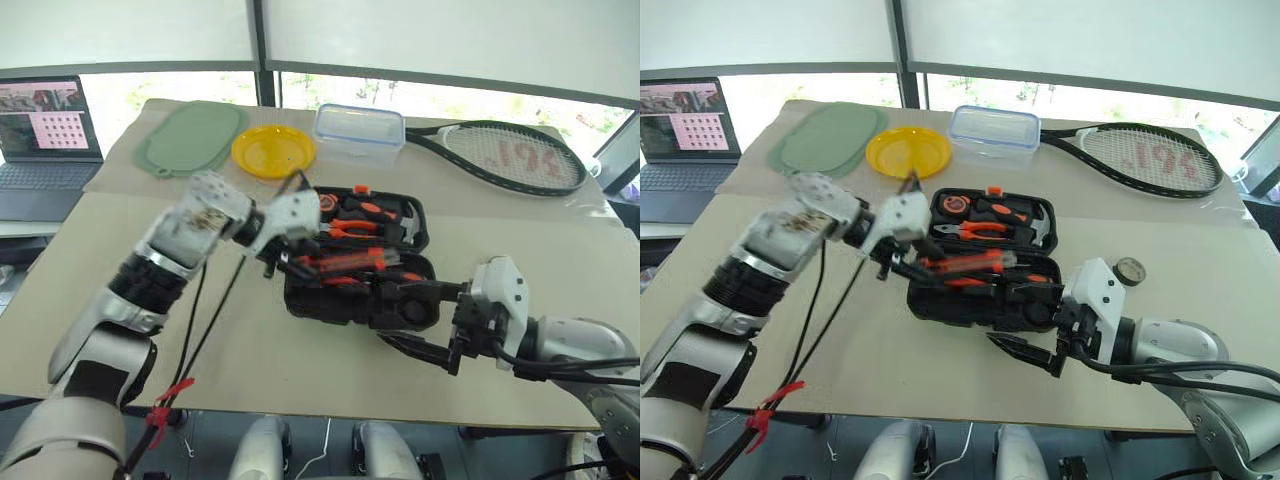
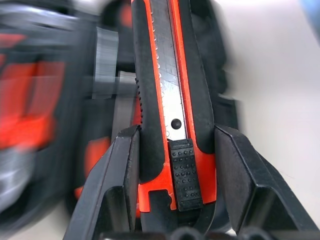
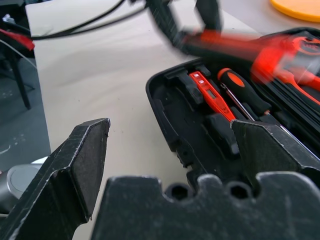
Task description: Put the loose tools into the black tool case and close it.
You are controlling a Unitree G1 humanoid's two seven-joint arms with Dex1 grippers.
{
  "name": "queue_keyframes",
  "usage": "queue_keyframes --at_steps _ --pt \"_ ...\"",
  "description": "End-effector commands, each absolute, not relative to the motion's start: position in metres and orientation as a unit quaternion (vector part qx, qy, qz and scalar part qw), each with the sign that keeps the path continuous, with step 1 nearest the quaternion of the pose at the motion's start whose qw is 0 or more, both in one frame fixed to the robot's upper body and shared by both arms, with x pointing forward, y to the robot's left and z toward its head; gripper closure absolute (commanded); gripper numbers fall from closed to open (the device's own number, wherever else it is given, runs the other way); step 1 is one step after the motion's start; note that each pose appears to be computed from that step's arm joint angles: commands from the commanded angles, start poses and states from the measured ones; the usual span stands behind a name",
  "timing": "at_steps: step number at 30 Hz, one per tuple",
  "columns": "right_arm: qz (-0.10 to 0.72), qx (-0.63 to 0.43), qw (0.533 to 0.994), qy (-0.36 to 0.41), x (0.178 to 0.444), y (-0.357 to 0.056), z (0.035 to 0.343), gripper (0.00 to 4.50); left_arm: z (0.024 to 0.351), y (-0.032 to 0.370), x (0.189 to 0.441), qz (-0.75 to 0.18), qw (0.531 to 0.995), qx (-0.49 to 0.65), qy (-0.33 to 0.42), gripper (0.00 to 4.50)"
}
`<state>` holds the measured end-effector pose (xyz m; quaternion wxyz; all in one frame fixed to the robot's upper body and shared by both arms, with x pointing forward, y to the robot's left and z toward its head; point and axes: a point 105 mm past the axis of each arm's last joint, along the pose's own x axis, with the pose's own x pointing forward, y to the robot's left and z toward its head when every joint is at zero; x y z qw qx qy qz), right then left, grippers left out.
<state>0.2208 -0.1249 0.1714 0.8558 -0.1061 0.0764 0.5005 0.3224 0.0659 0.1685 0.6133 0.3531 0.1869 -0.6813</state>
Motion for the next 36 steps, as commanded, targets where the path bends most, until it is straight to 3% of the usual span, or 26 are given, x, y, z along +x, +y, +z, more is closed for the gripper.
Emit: queue_keyframes --at_steps 1,14,16,17,22,28,31,36 --pt "0.494 -0.114 0.861 0.053 0.217 -0.123 0.181 0.0 0.164 0.06 0.318 -0.684 0.588 0.383 0.201 2.78" --pt "0.483 -0.106 0.868 0.053 0.213 -0.123 0.179 0.0 0.139 0.055 0.328 -0.676 0.57 0.404 0.235 2.78" --pt "0.482 -0.106 0.868 0.053 0.213 -0.122 0.179 0.0 0.139 0.055 0.329 -0.676 0.571 0.402 0.235 1.78" --pt "0.482 -0.106 0.868 0.053 0.213 -0.122 0.178 0.0 0.14 0.055 0.329 -0.678 0.57 0.401 0.233 1.64" --pt "0.484 -0.106 0.867 0.055 0.213 -0.122 0.177 0.0 0.168 0.053 0.323 -0.697 0.583 0.362 0.206 0.06" --pt "0.485 -0.107 0.866 0.057 0.214 -0.122 0.176 0.0 0.183 0.058 0.322 -0.697 0.602 0.345 0.181 0.06" --pt "0.485 -0.108 0.866 0.056 0.215 -0.122 0.177 0.0 0.176 0.065 0.32 -0.696 0.597 0.352 0.188 0.79" --pt "0.485 -0.11 0.866 0.056 0.216 -0.123 0.177 0.0 0.163 0.084 0.322 -0.682 0.589 0.382 0.204 2.66"
